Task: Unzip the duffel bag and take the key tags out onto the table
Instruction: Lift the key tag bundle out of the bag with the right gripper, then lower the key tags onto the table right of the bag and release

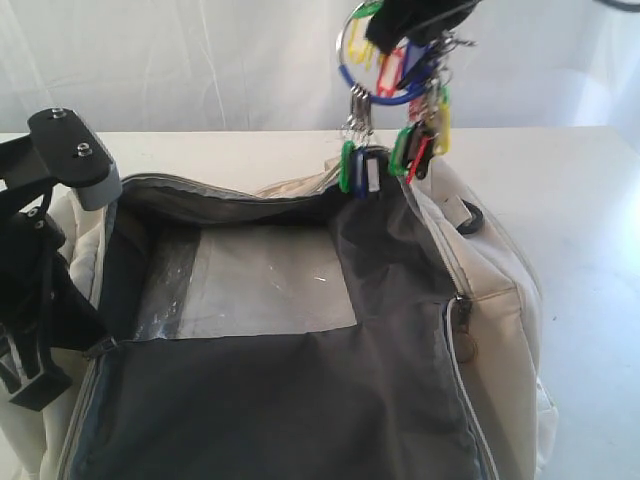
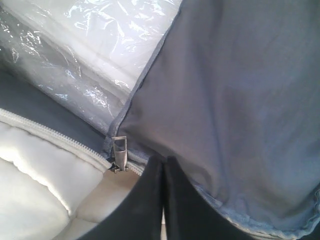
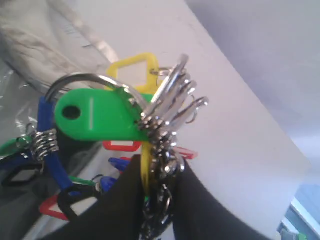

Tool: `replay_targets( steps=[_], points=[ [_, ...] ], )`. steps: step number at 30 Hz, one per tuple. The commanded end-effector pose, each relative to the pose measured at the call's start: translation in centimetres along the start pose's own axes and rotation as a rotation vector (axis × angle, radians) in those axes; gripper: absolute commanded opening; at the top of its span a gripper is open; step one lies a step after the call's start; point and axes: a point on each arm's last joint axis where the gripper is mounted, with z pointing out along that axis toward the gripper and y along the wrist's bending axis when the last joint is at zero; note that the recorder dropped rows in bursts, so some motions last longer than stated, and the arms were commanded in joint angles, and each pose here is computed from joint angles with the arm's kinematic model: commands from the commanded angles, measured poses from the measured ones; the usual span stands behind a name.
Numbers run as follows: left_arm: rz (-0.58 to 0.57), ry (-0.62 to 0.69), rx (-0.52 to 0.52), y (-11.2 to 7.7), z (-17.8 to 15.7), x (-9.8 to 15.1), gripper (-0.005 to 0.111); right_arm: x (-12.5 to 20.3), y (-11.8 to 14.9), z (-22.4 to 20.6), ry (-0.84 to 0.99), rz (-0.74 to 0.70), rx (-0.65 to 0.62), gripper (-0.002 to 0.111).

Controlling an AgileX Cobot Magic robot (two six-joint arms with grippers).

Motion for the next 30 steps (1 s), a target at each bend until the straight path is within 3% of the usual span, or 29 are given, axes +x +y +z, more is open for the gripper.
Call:
replay_targets(
  steps=[1, 8, 17, 23, 30],
  points=[
    [-0.011, 0.011, 0.017, -0.2, 0.0, 0.3, 0.000, 2.2, -4.0, -2.2, -0.006, 0.126, 0.102, 0.000],
    [-0.011, 0.011, 0.017, -0.2, 0.0, 0.3, 0.000, 5.6, -7.5, -1.8, 0.074, 0.242, 0.167, 0.000],
    [-0.011, 0.012, 0.018, -0.2, 0.0, 0.3, 0.000, 13.5, -8.4, 5.6, 0.294, 0.411, 0.145, 0.000],
    [-0.011, 0.011, 0.017, -0.2, 0.0, 0.3, 0.000, 20.3, -5.4, 11.5, 0.347, 0.542, 0.051, 0.000],
    [-0.011, 0.011, 0.017, -0.2, 0.0, 0.3, 0.000, 24.3, -1.9, 17.2, 0.431, 0.603, -0.037, 0.000]
  ],
)
